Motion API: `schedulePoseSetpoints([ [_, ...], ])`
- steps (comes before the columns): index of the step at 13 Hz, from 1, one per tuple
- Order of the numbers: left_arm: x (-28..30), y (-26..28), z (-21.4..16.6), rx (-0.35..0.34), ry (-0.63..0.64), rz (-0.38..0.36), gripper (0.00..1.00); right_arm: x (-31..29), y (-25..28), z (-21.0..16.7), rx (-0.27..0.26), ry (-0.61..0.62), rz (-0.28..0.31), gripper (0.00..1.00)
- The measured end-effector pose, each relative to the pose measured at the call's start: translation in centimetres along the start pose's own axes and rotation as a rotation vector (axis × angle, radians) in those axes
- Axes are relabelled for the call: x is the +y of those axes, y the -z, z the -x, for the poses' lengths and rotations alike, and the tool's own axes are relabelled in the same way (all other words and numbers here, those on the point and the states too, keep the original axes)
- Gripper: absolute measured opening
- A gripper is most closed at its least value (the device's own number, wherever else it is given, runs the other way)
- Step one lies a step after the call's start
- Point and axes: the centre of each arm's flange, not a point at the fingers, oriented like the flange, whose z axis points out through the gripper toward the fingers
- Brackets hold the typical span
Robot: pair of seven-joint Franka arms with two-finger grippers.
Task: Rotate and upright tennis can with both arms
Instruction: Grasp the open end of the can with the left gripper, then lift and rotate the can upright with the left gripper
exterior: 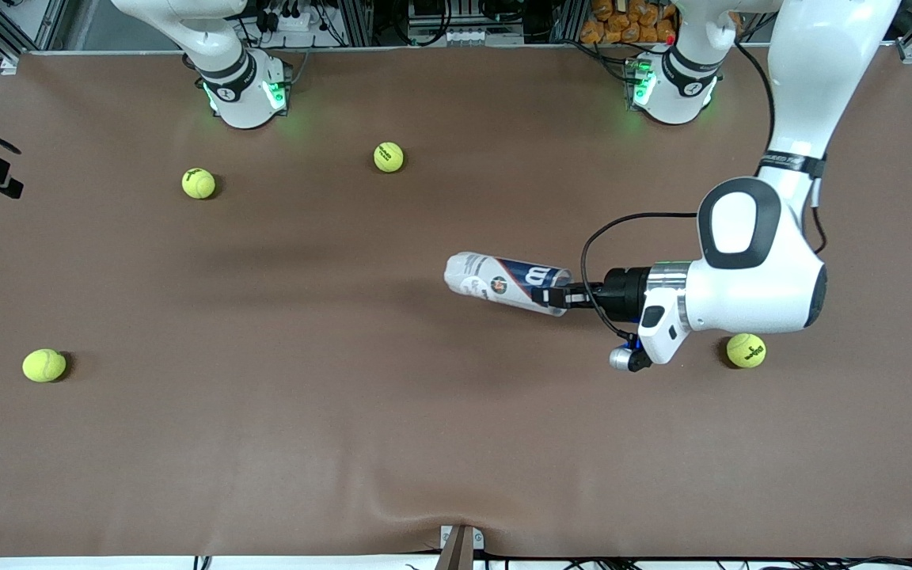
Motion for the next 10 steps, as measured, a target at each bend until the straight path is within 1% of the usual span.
schedulePoseSetpoints([
  [2, 1.2, 0.5, 0.7, 0.028, 0.000, -0.088, 0.05, 0.0, 0.1, 0.0, 0.002, 0.001, 0.000, 1.00],
  [4, 3.1, -0.1, 2.3, 0.067, -0.033, -0.201, 0.05, -0.1, 0.1, 0.0, 0.002, 0.002, 0.000, 1.00],
  [7, 7.1, -4.0, 6.5, 0.144, -0.057, -0.396, 0.05, -0.2, 0.1, 0.0, 0.002, 0.003, 0.000, 1.00],
  [10, 9.6, -8.9, 10.3, 0.239, -0.061, -0.565, 0.05, -0.2, 0.1, 0.0, 0.002, 0.004, 0.000, 1.00],
])
